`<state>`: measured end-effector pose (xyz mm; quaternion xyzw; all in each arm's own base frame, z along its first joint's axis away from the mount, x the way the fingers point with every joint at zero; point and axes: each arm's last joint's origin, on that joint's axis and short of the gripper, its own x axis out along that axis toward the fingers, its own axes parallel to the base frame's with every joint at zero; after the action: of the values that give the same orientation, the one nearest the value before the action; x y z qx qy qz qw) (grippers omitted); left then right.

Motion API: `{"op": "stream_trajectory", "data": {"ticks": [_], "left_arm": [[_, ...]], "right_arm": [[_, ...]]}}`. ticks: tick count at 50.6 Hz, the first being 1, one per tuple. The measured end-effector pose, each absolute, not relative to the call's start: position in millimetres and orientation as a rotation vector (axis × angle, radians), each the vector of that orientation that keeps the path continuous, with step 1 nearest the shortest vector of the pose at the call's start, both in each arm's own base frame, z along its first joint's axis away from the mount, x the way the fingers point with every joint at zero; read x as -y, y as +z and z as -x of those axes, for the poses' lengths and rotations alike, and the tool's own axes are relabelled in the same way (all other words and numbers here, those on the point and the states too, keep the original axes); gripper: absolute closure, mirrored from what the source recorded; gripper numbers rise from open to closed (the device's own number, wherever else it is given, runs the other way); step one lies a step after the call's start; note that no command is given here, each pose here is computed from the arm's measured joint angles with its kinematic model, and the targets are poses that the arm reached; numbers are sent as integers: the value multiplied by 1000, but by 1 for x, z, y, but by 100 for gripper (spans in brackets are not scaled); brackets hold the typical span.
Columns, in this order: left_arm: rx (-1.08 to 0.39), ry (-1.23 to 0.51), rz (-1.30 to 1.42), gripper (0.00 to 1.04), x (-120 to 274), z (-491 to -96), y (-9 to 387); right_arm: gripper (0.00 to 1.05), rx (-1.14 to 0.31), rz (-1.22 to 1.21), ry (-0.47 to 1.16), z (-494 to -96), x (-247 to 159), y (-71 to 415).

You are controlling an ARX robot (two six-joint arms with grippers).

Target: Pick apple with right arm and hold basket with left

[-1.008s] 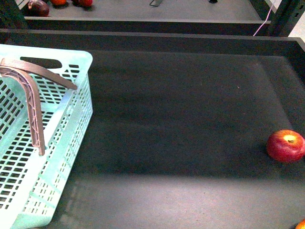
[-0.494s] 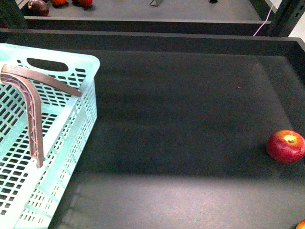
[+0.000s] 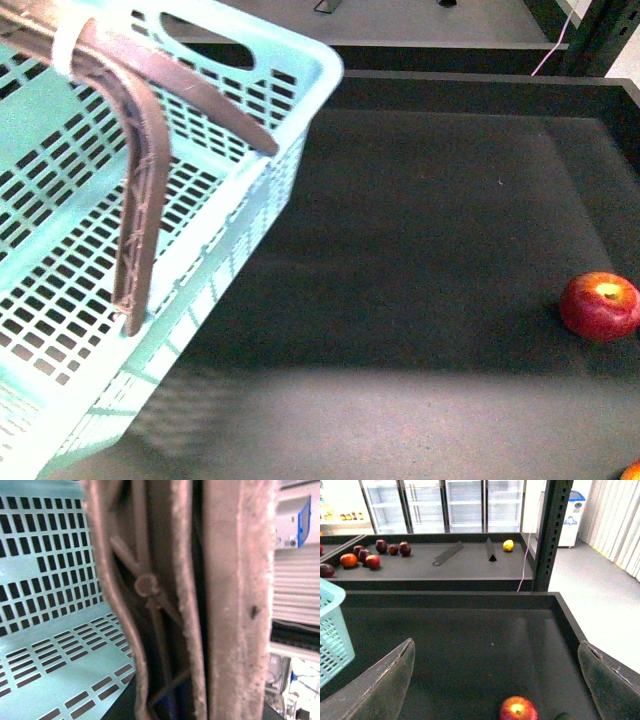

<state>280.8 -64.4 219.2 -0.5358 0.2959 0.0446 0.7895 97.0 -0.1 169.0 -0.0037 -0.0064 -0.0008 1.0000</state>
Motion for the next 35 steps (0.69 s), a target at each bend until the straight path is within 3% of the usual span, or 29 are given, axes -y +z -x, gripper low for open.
{"op": "stream_trajectory", "data": {"ticks": [22, 35], "left_arm": [[-687, -232, 1026, 89, 164, -273, 268], [-723, -334, 966, 89, 195, -264, 275]], "right_arm": [[9, 13, 7, -2, -97, 0, 169], [9, 13, 7, -2, -97, 0, 169]]}}
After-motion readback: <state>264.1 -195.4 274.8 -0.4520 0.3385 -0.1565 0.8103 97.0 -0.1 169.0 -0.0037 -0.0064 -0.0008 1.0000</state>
